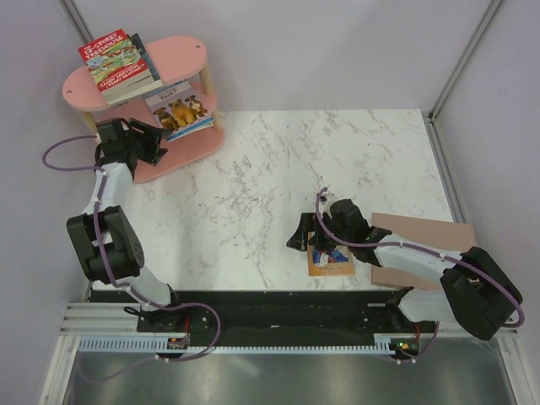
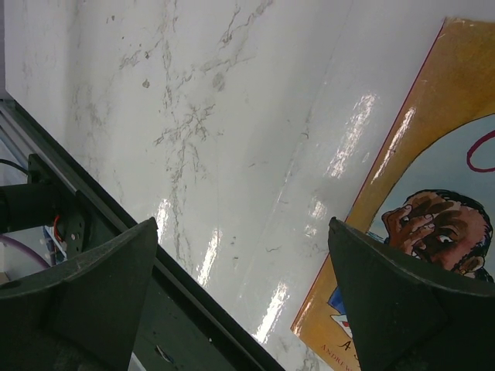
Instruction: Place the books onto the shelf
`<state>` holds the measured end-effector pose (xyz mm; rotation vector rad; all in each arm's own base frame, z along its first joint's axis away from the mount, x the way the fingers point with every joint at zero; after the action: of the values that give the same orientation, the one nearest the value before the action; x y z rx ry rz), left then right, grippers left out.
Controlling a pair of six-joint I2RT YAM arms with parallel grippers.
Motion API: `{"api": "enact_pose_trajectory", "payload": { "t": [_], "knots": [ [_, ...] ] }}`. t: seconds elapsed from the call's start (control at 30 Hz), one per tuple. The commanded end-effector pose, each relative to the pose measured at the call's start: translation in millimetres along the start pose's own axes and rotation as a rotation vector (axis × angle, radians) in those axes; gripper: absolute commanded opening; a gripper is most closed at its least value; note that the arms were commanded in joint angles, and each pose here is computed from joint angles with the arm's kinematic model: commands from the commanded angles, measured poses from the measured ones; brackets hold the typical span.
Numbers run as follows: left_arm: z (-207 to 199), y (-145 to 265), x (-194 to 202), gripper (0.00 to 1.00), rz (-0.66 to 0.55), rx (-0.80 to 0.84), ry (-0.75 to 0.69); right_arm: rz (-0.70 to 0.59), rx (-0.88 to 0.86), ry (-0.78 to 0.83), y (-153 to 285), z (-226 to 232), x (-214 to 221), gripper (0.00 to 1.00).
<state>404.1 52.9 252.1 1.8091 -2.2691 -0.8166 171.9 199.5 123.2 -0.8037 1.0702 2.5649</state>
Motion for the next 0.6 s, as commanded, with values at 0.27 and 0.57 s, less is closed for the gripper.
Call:
{"api": "enact_pose_trajectory", "payload": {
  "t": [0.27, 0.57],
  "knots": [
    [1.3, 103.2, 40.7, 0.96, -0.247, 0.228, -0.325, -0.134, 0.217, 0.063, 27.8, -3.2, -22.1, 0.98],
    [27.7, 114.2, 186.0, 0.62, 0.114, 0.219, -0.478, -0.109, 0.679, -0.051, 72.8, -45.6, -32.6, 0.98]
  ]
}}
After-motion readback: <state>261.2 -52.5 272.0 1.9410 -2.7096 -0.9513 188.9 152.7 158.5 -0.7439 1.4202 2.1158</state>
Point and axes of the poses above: each gripper's point midway between its finger pads, its own y axis back along the fingers, its own z axis along the line the jaws close on, x = y × z, the point moved 9 cm from there along y, back along the fingers, and after that the axes turned 5 degrees about y, right-handed, at the moved point
